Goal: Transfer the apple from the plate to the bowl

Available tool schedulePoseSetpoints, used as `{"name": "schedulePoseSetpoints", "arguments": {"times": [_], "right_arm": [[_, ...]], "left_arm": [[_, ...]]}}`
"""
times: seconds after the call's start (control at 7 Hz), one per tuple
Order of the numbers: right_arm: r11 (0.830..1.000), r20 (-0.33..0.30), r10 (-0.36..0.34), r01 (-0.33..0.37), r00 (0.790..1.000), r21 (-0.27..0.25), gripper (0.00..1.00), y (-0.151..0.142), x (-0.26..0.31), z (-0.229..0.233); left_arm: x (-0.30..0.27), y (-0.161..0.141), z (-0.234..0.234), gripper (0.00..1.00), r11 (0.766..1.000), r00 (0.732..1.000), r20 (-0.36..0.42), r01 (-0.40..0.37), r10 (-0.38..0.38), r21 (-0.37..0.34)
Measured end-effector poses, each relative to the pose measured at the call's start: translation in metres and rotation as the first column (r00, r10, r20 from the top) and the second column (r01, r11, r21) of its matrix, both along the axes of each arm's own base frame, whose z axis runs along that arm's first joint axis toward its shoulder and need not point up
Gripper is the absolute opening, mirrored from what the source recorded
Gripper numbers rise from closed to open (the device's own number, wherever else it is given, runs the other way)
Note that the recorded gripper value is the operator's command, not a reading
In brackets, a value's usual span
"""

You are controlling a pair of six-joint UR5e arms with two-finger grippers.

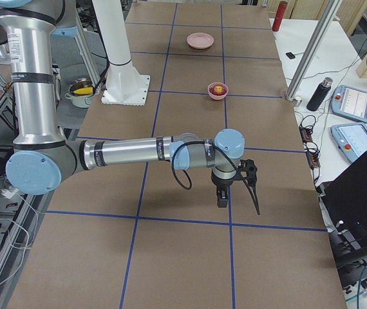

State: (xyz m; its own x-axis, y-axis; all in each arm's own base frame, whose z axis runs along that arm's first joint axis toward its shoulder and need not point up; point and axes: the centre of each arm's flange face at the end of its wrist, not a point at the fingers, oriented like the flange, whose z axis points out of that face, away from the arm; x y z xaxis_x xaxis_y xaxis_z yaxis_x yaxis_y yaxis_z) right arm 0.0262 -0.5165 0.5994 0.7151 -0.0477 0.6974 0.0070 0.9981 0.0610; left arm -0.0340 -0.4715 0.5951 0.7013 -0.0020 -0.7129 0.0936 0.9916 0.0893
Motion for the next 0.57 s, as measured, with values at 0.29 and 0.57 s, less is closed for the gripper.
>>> {"name": "schedulePoseSetpoints", "arguments": {"times": [0.29,0.57], "right_arm": [[1.0,0.0,-0.009,0.009,1.0,-0.005,1.0,0.0001,-0.0031,0.0042],[1.0,0.003,-0.011,0.011,1.0,0.001,1.0,-0.0001,-0.0041,0.0019]], "left_arm": [[0.0002,-0.0028,-0.0033,0.98,1.0,1.0,-0.001,0.0,0.0,0.021],[0.0001,-0.002,0.0027,0.98,1.0,1.0,0.001,-0.001,0.001,0.014]]}}
